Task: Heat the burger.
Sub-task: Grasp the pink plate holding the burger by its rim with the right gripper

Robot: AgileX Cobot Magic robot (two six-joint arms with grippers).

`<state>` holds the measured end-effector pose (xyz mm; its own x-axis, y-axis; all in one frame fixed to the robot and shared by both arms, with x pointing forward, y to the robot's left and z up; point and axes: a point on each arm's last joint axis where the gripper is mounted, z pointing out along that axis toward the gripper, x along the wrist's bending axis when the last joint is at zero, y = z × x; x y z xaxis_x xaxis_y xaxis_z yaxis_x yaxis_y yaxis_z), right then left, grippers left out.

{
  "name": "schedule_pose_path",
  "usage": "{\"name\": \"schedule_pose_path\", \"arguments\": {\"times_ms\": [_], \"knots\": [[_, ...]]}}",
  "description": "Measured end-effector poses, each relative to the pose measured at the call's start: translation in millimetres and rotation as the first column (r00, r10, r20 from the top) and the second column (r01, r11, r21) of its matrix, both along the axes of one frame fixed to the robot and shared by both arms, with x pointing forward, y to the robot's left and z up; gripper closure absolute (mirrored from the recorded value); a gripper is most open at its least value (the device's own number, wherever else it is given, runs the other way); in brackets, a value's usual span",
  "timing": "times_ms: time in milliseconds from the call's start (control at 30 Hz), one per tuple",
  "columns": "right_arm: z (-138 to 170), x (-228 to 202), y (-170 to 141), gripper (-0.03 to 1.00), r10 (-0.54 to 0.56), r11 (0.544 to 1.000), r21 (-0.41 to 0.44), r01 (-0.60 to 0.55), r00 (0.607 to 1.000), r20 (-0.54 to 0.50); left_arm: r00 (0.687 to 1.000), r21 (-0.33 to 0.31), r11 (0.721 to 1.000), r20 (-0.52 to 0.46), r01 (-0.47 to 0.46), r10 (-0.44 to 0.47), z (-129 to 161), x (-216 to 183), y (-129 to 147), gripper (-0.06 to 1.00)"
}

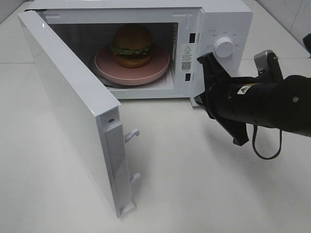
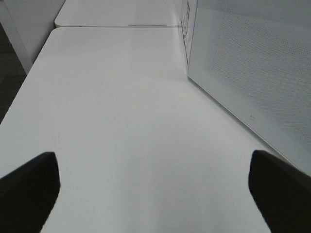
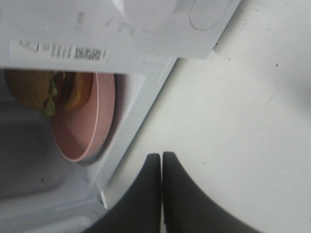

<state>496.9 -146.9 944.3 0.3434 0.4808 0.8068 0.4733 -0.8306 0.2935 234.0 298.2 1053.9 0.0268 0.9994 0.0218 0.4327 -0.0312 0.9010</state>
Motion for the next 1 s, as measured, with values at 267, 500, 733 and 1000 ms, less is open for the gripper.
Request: {"name": "schedule_pose_path", "arguments": {"times_ms": [267,500,733,1000], "knots": [[6,-19,4,0.96,0.308,0.913,-0.252,-0.319,0.948,-0.086,1.000,0.000,1.000,0.000,0.000,0.000,0,0,0,-0.03],[7,-34,3,0.96,0.472,0.779,-0.359,-0.515,0.857,-0.204,1.000,0.000,1.000,0.000,0.000,0.000,0,0,0,-0.03],[16,-38,3,0.95,0.592,0.570,-0.466,-0.677,0.731,-0.338,1.000,0.000,1.000,0.000,0.000,0.000,0,0,0,-0.03],[29,-34,-5,0.95,0.621,0.224,-0.582,-0.782,0.575,-0.532,1.000,0.000,1.000,0.000,0.000,0.000,0,0,0,-0.03]]}}
